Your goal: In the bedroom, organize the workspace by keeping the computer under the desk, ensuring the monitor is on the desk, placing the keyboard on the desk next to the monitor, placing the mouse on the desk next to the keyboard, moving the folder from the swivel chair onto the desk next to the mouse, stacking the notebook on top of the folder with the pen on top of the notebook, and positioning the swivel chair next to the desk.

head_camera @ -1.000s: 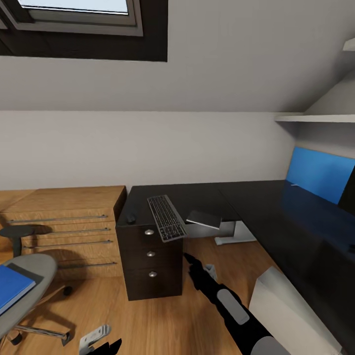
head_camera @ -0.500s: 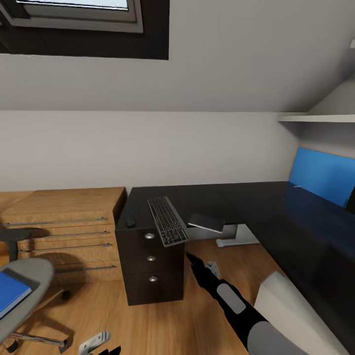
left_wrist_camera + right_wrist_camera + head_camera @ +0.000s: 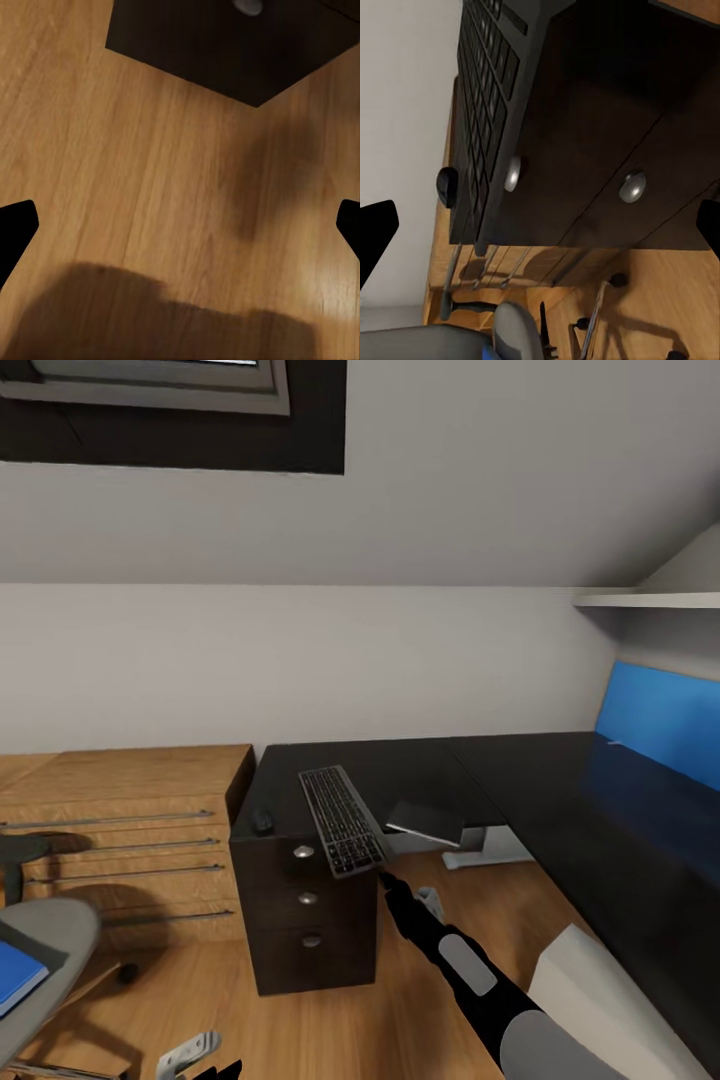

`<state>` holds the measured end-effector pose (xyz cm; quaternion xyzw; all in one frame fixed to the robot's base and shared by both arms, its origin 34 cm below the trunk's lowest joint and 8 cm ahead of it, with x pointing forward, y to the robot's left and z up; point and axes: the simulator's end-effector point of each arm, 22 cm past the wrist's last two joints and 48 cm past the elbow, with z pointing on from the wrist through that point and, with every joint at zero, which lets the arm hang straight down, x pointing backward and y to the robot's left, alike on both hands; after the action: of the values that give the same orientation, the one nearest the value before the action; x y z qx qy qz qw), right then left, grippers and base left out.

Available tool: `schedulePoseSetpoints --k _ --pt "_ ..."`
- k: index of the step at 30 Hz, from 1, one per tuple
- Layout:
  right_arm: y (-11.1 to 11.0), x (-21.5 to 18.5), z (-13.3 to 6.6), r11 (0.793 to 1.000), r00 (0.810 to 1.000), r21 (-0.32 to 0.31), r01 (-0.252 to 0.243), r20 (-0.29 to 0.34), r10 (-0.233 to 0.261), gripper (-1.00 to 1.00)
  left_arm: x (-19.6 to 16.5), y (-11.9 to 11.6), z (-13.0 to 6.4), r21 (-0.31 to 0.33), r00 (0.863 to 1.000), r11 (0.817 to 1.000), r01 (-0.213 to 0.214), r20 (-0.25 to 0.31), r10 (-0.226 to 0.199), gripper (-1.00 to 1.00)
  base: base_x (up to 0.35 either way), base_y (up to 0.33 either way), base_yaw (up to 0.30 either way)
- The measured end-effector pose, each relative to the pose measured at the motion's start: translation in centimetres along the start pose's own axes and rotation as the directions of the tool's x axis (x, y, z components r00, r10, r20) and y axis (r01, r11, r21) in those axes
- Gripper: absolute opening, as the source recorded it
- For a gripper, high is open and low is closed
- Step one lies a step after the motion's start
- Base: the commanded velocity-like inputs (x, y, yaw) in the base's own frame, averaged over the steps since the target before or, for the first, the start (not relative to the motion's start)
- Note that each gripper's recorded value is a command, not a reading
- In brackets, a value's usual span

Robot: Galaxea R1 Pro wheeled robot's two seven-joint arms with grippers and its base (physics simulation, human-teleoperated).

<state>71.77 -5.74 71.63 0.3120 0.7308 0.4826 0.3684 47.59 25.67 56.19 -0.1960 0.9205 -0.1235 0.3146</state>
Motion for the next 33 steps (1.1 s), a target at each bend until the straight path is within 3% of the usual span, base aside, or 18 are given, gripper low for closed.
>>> schedulePoseSetpoints --k 20,33 --pt "0.32 -0.14 -0.04 1.0 1.0 -0.019 -0.001 0.002 0.001 1.0 0.15 0.07 0.05 -0.003 1.0 1.0 -0.006 -0.003 0.006 1.0 0.156 0.01 0.0" --pt "0.28 -0.09 -0.02 1.0 1.0 -0.018 -0.002 0.002 0.002 1.0 0.07 0.21 0.02 -0.005 1.0 1.0 0.0 -0.003 0.0 1.0 0.012 0.002 0.0"
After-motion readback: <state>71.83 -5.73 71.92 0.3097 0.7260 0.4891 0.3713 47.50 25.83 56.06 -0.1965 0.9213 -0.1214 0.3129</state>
